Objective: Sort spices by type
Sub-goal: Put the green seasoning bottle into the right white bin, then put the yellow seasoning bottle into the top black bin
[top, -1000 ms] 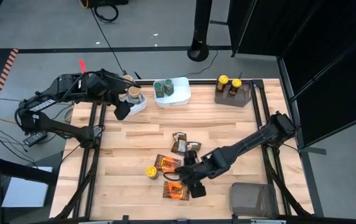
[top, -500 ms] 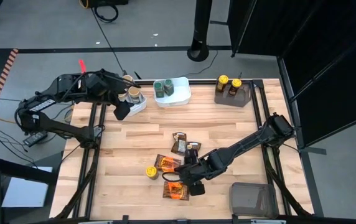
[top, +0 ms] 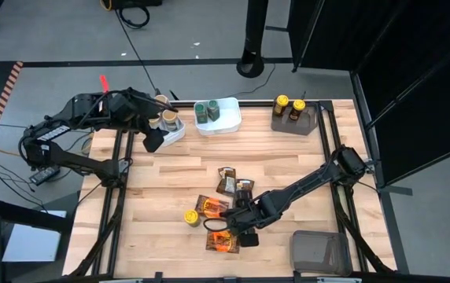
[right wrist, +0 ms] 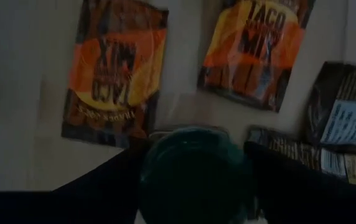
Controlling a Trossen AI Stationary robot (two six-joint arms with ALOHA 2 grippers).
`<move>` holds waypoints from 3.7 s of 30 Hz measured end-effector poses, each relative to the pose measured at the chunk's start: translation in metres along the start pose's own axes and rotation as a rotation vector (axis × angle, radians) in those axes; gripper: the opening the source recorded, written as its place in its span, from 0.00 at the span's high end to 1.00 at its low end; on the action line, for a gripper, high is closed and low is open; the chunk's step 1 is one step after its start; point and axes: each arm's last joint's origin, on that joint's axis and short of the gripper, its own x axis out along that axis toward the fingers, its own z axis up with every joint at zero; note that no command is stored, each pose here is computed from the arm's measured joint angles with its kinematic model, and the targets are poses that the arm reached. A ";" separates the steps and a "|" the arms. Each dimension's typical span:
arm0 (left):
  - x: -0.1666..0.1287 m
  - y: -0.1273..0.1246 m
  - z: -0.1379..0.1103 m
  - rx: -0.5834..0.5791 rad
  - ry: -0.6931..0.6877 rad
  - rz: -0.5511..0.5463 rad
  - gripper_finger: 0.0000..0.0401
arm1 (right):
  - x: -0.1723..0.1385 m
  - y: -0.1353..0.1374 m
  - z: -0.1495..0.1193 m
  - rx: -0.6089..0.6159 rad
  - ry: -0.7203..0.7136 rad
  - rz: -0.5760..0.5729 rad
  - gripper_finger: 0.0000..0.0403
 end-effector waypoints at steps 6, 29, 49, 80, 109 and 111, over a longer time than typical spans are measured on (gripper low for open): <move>0.000 0.000 0.000 0.006 0.002 0.001 0.17 | 0.000 -0.002 -0.001 0.003 0.014 -0.005 0.49; 0.000 0.002 0.000 0.034 -0.014 0.077 0.17 | -0.097 -0.172 0.047 0.230 -0.200 -0.272 0.49; 0.000 0.002 0.007 0.027 -0.085 0.110 0.17 | -0.137 -0.367 0.016 0.518 -0.372 -0.472 0.49; -0.001 0.004 0.009 -0.020 -0.118 0.173 0.17 | 0.005 -0.413 0.008 0.309 -0.137 -0.294 0.49; 0.000 0.000 0.008 0.174 -0.085 0.066 0.17 | -0.141 -0.310 0.085 -0.069 -0.325 -0.013 0.23; 0.000 0.000 0.008 0.183 -0.087 0.076 0.17 | -0.133 -0.273 0.094 -0.157 -0.278 0.017 0.23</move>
